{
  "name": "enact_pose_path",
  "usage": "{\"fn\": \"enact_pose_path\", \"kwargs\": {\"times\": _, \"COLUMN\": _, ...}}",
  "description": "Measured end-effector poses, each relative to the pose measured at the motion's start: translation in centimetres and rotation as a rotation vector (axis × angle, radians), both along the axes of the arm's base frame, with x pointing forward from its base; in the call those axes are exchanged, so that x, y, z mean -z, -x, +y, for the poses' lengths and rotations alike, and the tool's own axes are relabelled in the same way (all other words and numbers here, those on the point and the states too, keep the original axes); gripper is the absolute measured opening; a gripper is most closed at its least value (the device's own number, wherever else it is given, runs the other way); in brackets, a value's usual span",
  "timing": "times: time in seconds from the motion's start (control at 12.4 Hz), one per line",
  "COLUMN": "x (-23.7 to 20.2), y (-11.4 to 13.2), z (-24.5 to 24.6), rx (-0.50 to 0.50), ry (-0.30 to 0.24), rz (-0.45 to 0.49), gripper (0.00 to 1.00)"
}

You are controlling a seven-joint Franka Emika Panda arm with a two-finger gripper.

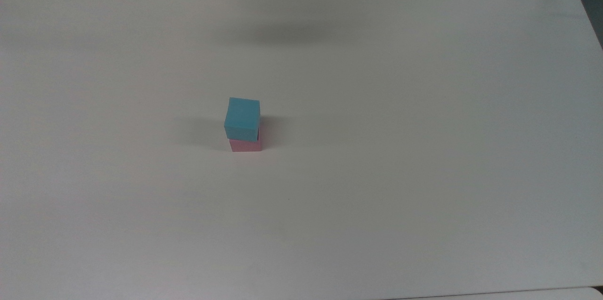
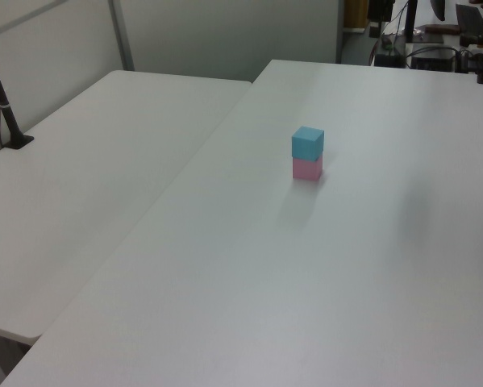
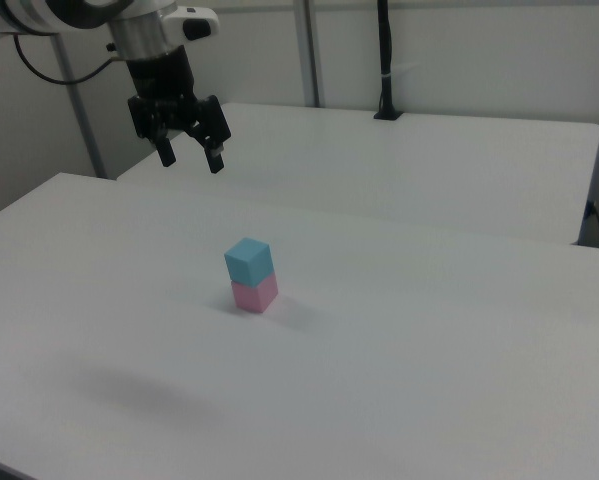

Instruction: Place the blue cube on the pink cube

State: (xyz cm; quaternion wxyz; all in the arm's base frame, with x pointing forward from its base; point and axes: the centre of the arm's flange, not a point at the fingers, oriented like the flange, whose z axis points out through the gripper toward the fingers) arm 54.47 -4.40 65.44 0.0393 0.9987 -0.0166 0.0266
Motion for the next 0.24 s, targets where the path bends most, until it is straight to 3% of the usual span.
{"fn": "enact_pose_path", "kwargs": {"times": 0.24, "x": 0.39, "y": -0.17, "z": -0.10, "rx": 0.001, "ry": 0.000, "rz": 0.004, "gripper": 1.00}}
